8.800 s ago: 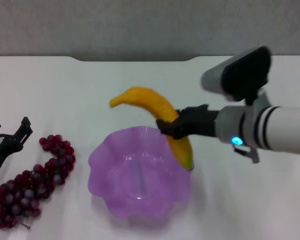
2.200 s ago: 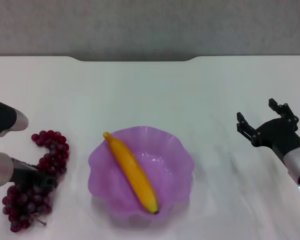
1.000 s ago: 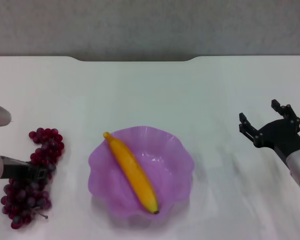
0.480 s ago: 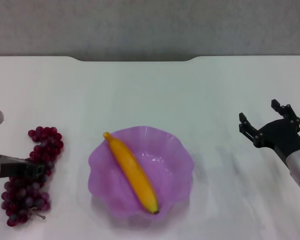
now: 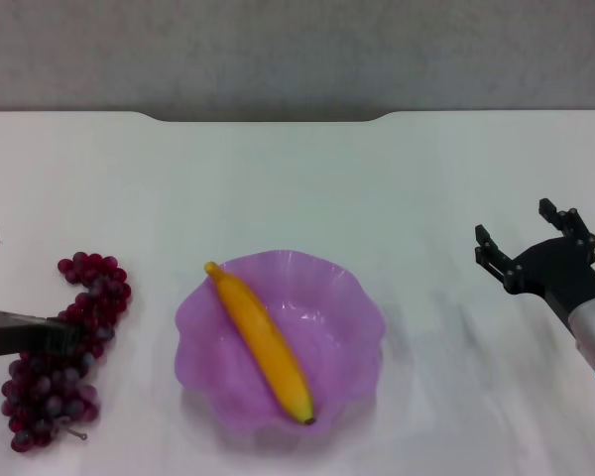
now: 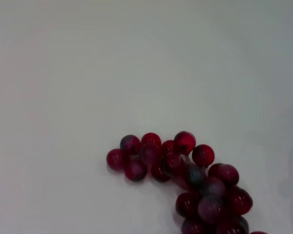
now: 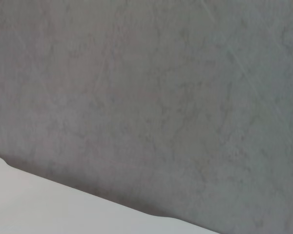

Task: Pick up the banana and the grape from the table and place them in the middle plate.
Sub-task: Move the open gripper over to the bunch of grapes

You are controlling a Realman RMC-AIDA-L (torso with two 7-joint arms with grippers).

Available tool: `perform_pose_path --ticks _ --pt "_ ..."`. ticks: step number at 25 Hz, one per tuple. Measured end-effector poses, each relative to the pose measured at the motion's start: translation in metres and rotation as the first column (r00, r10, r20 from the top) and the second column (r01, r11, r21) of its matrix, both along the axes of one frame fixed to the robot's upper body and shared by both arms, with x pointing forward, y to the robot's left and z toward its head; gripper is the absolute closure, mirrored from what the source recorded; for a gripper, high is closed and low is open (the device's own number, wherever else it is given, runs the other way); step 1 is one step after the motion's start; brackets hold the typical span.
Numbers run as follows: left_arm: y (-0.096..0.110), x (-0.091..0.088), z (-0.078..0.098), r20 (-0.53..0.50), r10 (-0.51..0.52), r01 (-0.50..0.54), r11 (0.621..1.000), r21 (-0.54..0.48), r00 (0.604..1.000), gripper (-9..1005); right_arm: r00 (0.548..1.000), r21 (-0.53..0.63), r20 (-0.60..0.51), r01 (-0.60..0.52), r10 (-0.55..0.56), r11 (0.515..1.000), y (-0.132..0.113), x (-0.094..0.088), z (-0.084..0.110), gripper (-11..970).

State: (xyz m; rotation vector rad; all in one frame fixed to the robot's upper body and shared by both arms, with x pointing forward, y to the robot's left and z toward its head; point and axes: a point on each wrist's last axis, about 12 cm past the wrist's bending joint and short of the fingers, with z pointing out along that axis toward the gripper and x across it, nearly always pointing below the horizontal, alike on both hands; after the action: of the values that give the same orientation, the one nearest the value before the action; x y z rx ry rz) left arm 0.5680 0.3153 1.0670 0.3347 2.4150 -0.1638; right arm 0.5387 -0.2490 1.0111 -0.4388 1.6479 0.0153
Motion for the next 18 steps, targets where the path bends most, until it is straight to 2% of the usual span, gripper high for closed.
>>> perform_pose_path --ticks 18 --pt "-0.0025 0.0017 0.0015 0.021 0.003 -0.002 1.0 -0.02 1.0 857 1.0 -0.004 -0.001 -0.007 0.007 1.0 0.0003 -0.0004 -0.0002 70"
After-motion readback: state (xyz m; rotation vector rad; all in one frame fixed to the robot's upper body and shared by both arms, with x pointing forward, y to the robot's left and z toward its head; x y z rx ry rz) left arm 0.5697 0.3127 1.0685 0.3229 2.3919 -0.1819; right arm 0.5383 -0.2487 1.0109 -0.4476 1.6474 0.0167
